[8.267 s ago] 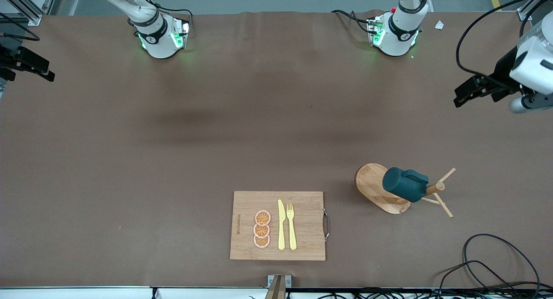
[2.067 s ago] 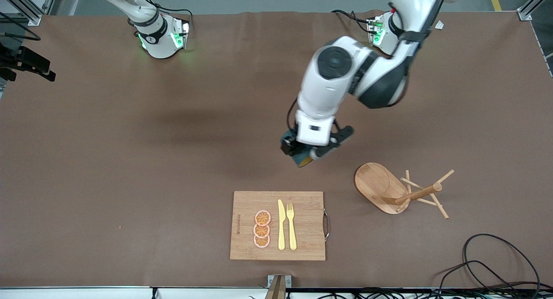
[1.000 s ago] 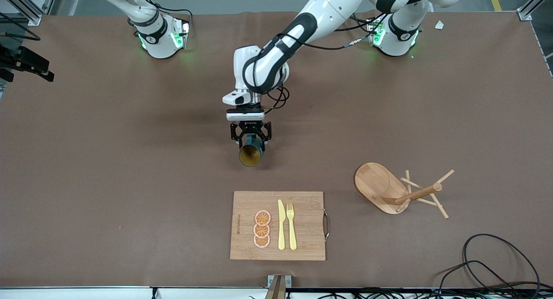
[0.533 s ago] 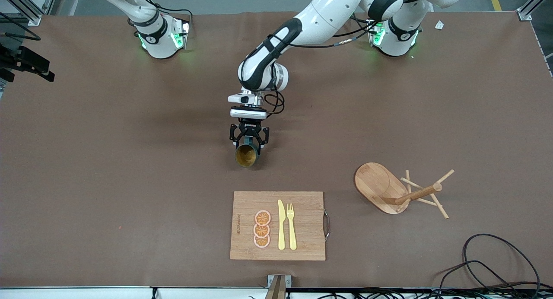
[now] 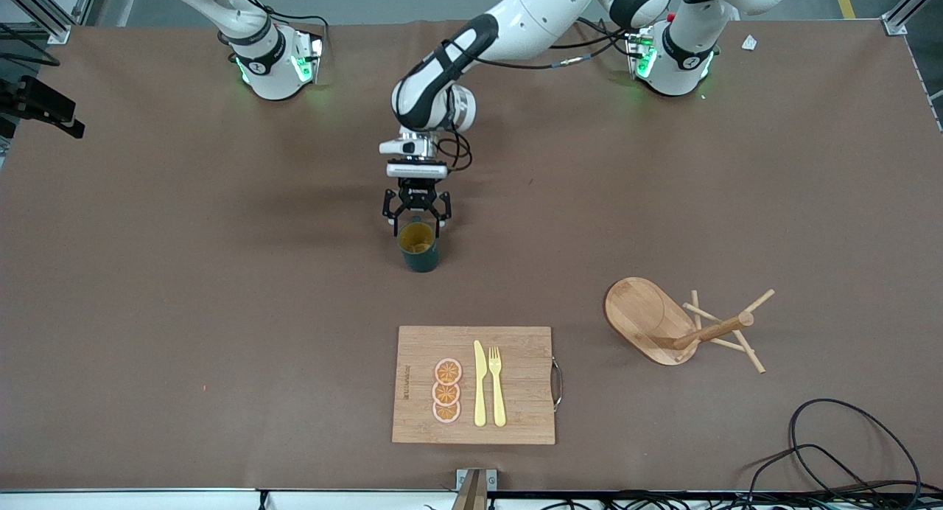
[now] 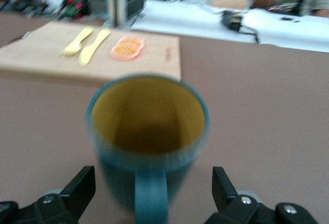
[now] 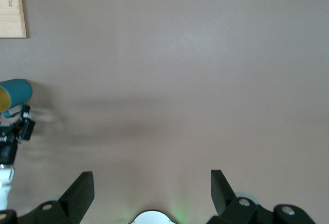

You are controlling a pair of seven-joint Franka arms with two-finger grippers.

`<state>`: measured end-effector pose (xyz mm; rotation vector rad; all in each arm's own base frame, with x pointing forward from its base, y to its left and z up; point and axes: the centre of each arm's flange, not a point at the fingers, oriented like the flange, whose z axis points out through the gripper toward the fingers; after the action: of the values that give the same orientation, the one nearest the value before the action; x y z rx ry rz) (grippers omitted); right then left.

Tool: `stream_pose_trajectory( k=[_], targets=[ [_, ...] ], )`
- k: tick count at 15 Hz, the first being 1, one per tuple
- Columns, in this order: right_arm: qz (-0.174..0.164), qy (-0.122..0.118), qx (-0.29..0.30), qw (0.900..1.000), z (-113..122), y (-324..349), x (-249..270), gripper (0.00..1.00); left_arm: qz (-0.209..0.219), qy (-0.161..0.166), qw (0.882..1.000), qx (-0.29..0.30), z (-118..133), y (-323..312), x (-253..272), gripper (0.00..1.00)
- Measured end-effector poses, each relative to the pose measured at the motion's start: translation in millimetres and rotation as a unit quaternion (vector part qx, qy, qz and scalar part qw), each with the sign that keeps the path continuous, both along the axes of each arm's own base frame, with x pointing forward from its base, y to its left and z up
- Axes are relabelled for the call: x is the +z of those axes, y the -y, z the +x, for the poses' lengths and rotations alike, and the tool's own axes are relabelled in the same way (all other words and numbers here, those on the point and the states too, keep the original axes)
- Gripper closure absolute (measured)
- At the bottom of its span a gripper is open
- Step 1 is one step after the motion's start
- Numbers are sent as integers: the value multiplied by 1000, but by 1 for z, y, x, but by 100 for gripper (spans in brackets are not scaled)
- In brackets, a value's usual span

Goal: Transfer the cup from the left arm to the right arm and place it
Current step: 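Lower the teal mug onto the table with the left gripper, then open the left gripper and raise it while the right gripper reaches the mug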

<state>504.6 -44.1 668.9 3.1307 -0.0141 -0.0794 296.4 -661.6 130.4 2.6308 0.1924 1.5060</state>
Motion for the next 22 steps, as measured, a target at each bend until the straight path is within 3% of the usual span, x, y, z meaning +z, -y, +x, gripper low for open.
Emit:
stream_pose_trajectory(
  k=[4, 6, 8, 11, 13, 15, 18, 22],
  targets=[
    [-1, -4, -1, 1000, 9, 1, -10, 0, -37, -53, 995, 79, -57, 27, 62, 0],
    [-2, -19, -2, 1000, 33, 3, -42, 0, -49, -86, 988, 118, -65, 29, 104, 0],
    [-4, -22, -8, 1000, 62, 11, -78, 0, -65, -119, 978, 157, -57, 25, 157, 0],
    [-6, -39, -11, 999, 85, 17, -120, 0, -75, -187, 960, 193, -12, -4, 263, 0],
    [-7, -41, -23, 999, 93, 14, -139, 0, -85, -242, 946, 196, 38, -44, 337, 0],
    [-12, -46, -74, 996, 96, 2, -156, 0, -96, -278, 936, 195, 88, -94, 390, 0],
    [-28, -61, -152, 986, 93, -50, -177, 0, -83, -315, 924, 200, 149, -162, 419, 0],
    [-53, -58, -246, 966, 80, -143, -211, 0, 2, -364, 915, 172, 222, -258, 423, 0]
  ],
)
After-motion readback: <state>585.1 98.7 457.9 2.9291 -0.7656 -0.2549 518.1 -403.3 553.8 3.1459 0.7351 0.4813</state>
